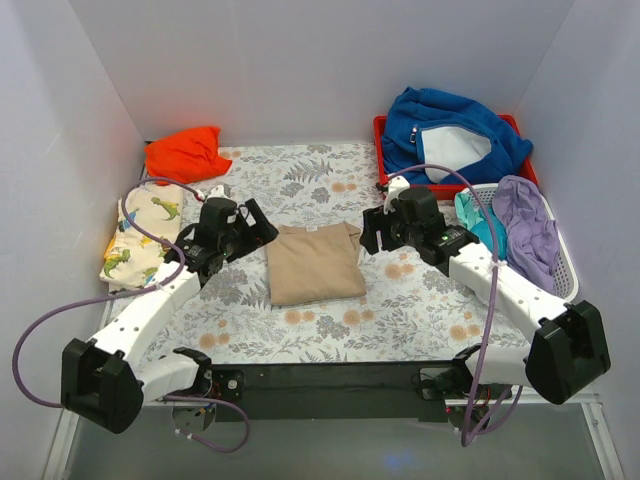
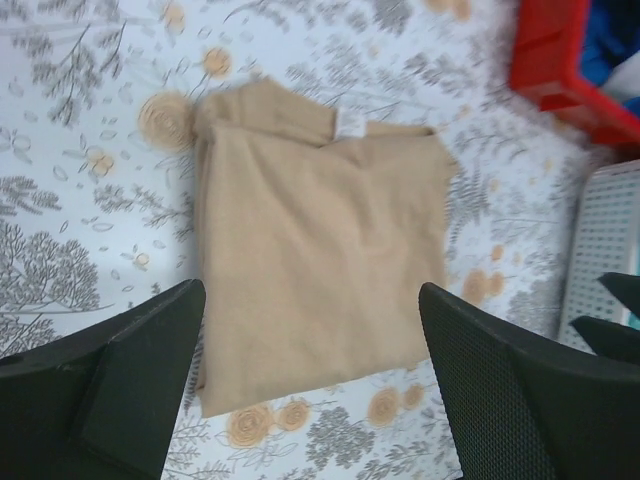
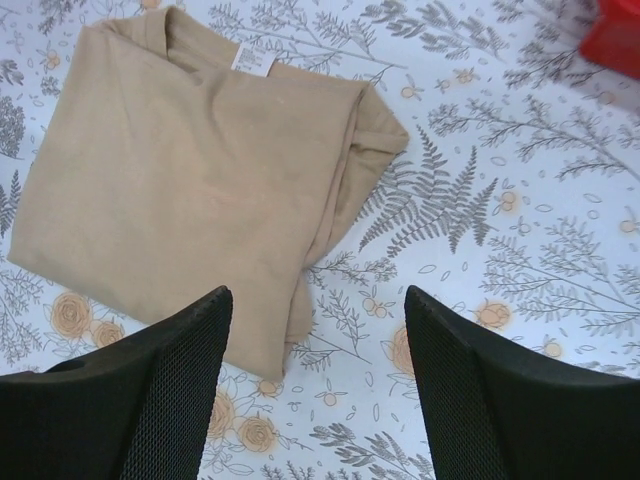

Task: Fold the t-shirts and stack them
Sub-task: Neatly place the folded tshirt to the corner

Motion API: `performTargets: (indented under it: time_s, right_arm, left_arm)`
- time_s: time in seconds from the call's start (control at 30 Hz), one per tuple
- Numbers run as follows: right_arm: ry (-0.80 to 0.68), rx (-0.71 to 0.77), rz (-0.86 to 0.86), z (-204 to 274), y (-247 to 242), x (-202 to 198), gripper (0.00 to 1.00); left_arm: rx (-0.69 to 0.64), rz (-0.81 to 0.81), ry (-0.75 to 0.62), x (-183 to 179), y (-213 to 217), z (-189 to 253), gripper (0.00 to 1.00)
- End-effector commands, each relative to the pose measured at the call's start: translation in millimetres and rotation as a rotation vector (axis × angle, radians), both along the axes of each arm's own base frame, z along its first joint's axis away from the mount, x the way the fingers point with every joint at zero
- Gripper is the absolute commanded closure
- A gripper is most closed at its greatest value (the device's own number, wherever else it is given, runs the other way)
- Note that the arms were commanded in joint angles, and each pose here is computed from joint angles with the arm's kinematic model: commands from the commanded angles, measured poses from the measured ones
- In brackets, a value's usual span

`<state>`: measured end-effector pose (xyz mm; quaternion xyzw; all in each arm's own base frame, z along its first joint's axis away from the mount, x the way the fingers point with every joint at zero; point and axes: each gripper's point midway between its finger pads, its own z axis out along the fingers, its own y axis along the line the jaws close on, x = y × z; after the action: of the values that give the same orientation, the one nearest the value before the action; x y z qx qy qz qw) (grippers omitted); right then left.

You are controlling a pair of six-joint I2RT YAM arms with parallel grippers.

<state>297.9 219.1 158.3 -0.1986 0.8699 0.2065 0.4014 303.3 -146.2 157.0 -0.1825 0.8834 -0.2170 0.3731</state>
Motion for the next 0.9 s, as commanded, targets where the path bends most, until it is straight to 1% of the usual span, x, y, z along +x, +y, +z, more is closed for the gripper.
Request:
performTargets:
  time_s: [0.0, 0.1, 0.17, 0.37, 0.47, 0.57, 0.6, 0.7, 0.77, 0.87]
  right_arm:
    - [-0.141, -0.029, -0.026, 40, -11, 14, 0.24]
    - [-0.169, -0.044, -0.034, 46, -16, 14, 0.21]
    - [-0.164, -0.055, -0.048, 42, -20, 13, 0.2]
    - [-0.134, -0.063, -0.029, 30, -17, 10, 0.18]
    - [-0.13, -0.064, -0.018, 28, -16, 10, 0.17]
    - [-0.13, -0.062, -0.01, 29, -14, 11, 0.17]
    - [-0.129, -0.065, -0.013, 28, -15, 12, 0.17]
    - [-0.125, -0.066, -0.011, 27, -13, 14, 0.16]
    - [-0.12, -0.069, -0.005, 26, -12, 14, 0.16]
    - [-0.111, -0.076, 0.005, 21, -11, 14, 0.16]
  left_arm:
    - [-0.023, 0.009, -0.149, -1, 7, 63, 0.12]
    - [-0.038, 0.065, -0.249, -1, 17, 95, 0.12]
    - [-0.021, 0.117, -0.268, 0, 28, 92, 0.12]
    - [0.004, 0.084, -0.363, -6, 33, 113, 0.12]
    - [0.053, 0.061, -0.389, -8, 37, 114, 0.12]
    - [0.073, 0.067, -0.358, -10, 40, 108, 0.12]
    - [0.071, 0.059, -0.359, -9, 38, 112, 0.12]
    - [0.08, 0.042, -0.312, -7, 34, 106, 0.12]
    - [0.095, 0.037, -0.286, -5, 33, 98, 0.12]
    - [0.103, 0.059, -0.223, -2, 34, 75, 0.11]
